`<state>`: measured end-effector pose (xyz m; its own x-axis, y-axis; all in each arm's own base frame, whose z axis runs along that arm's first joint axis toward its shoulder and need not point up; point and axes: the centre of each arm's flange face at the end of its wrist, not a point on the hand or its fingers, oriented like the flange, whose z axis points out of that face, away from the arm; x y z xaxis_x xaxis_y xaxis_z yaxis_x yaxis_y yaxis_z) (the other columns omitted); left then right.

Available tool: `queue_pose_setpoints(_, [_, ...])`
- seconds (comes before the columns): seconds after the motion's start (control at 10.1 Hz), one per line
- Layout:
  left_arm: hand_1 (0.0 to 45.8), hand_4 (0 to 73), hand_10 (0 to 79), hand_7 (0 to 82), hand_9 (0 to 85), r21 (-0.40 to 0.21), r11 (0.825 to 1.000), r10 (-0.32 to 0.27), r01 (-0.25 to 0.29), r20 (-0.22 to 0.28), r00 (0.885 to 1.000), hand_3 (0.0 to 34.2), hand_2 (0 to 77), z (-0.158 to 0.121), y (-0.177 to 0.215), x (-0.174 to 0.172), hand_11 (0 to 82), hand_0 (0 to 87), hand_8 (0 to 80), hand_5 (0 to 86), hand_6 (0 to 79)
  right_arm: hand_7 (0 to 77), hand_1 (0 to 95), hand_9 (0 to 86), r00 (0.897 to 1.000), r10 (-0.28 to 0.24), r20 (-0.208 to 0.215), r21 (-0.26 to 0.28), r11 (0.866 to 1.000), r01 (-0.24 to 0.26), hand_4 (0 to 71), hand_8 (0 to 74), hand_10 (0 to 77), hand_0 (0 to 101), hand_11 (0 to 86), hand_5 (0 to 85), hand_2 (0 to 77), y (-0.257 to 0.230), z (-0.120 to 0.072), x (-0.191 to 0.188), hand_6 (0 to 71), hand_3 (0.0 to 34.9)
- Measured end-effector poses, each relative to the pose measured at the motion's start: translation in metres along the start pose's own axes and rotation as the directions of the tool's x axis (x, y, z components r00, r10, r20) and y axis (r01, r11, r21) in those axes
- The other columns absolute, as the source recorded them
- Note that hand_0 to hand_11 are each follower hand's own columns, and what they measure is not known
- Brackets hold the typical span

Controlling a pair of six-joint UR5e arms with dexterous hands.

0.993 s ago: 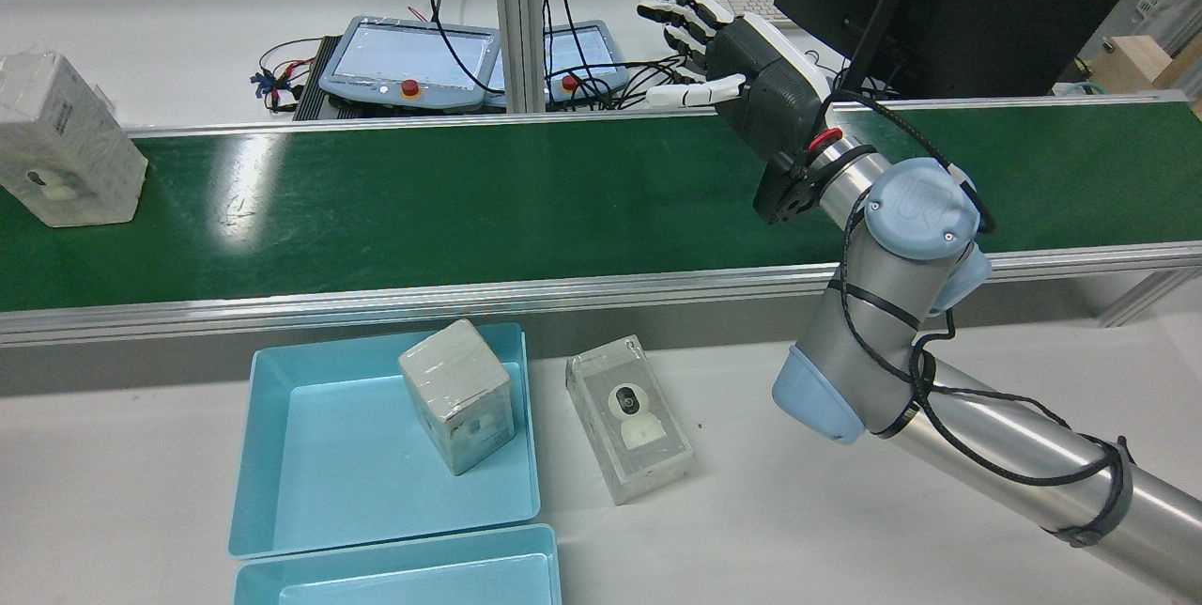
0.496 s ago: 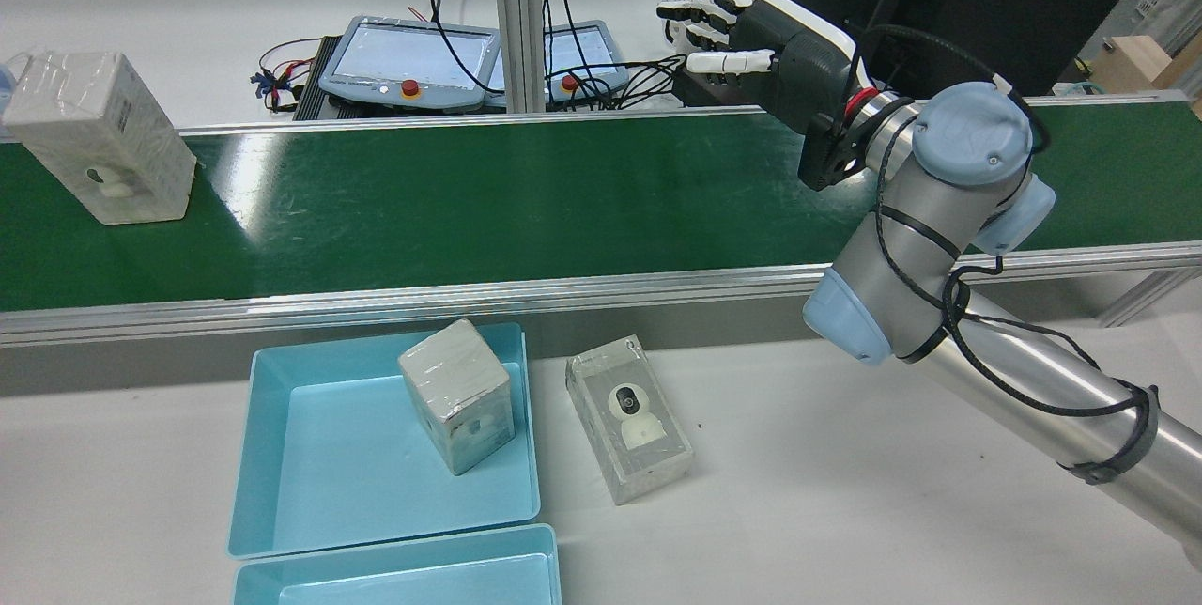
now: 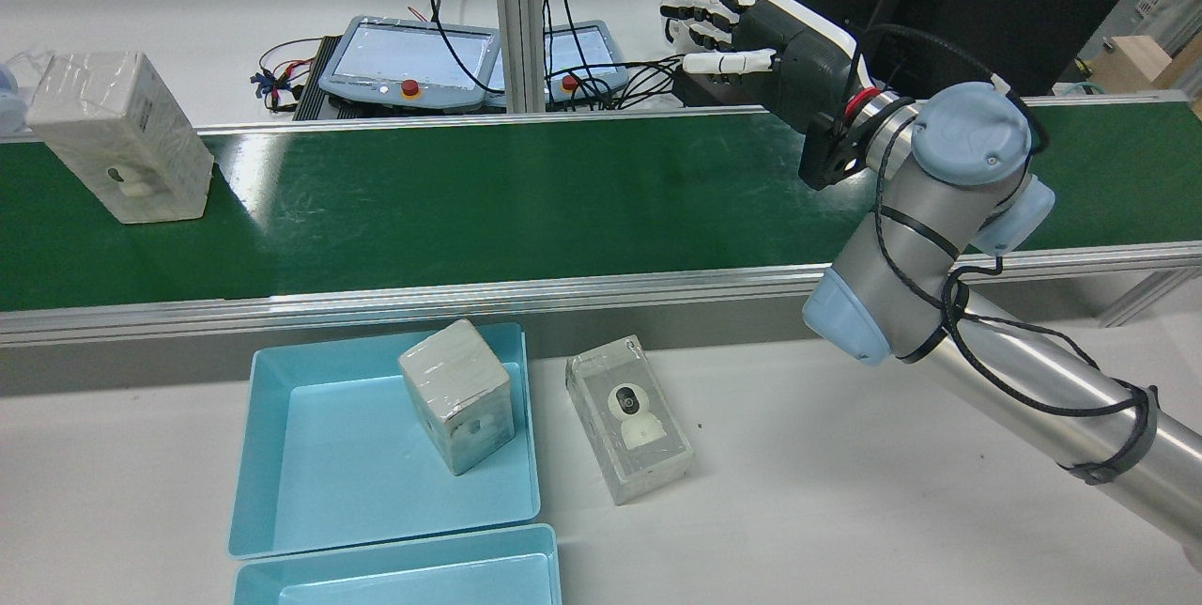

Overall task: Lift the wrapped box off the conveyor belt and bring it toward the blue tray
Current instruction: 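Hold the open right hand above the belt as the wrapped box approaches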

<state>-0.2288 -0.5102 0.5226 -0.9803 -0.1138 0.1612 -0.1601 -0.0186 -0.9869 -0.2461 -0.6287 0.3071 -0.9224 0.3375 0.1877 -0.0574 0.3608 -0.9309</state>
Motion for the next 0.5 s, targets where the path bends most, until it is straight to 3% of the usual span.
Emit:
queue_pose_setpoints(0.3, [0.0, 0.5, 0.5, 0.5, 0.0, 0.000, 1.000, 0.000, 0.000, 0.000, 1.000, 0.0, 0.5, 0.000, 0.000, 0.000, 0.0, 0.0, 0.5, 0.5, 0.0, 17.5, 9.3, 2.2, 0.994, -0.082, 0.067, -0.025, 0.996, 0.084, 2.2, 0.5, 0.0, 40, 1.1, 21.3, 14.7, 0.008, -0.022, -0.044, 0.0, 30.0])
queue_pose_setpoints(0.5, [0.0, 0.5, 0.5, 0.5, 0.0, 0.000, 1.000, 0.000, 0.000, 0.000, 1.000, 0.0, 0.5, 0.000, 0.000, 0.000, 0.0, 0.0, 0.5, 0.5, 0.0, 18.0, 9.3, 2.2, 0.990, -0.130, 0.059, -0.022, 0.991, 0.132, 0.5, 0.0, 0.0, 39, 1.1, 18.5, 14.7, 0.007, -0.023, -0.038, 0.0, 30.1])
